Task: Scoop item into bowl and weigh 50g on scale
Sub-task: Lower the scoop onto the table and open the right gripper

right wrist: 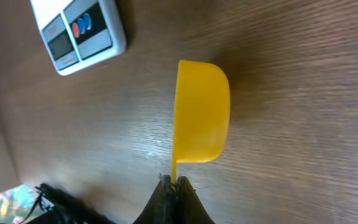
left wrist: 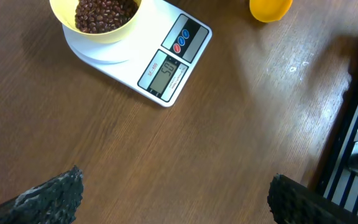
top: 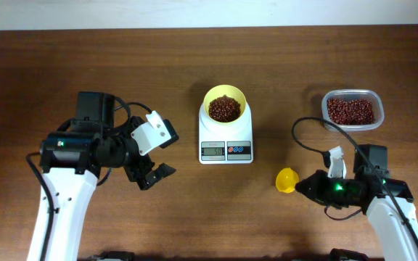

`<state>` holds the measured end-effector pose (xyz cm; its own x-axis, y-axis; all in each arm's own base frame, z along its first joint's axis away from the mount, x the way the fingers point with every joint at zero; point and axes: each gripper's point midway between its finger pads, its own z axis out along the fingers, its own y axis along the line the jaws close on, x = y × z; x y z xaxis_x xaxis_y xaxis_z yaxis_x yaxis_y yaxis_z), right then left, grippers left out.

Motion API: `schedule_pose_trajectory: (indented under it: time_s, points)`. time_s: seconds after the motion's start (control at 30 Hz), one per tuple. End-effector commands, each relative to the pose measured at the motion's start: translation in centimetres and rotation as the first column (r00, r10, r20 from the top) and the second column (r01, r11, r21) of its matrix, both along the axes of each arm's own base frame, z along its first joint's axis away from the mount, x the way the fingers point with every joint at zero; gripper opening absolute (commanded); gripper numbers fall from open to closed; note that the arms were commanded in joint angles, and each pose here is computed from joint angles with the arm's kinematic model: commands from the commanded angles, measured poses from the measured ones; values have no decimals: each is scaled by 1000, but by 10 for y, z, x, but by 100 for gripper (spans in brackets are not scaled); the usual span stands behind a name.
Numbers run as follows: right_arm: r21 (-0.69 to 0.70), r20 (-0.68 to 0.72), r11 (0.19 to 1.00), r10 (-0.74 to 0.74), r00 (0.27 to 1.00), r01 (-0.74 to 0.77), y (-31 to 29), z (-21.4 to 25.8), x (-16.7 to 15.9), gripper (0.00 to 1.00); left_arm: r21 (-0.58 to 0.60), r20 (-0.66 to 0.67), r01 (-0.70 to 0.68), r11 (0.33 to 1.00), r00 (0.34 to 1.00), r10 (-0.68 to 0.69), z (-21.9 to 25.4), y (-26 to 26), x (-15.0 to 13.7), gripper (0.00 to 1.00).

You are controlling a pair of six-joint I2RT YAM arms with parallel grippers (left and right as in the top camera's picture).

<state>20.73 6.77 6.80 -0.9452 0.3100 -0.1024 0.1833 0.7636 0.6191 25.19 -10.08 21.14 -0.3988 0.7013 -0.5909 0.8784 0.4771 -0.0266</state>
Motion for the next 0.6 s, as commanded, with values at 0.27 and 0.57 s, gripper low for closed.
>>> schedule_pose_trajectory:
  time_s: [0.27,0.57]
  points:
    - [-38,-1,999,11,1000,-11,-4,-6,-2,18,-11,17,8,1000,1000,-8,4,0,-2,99]
    - [-259,-37,965,-40,999,29,-39,-24,-4,41,-11,17,8,1000,1000,-8,4,0,-2,99]
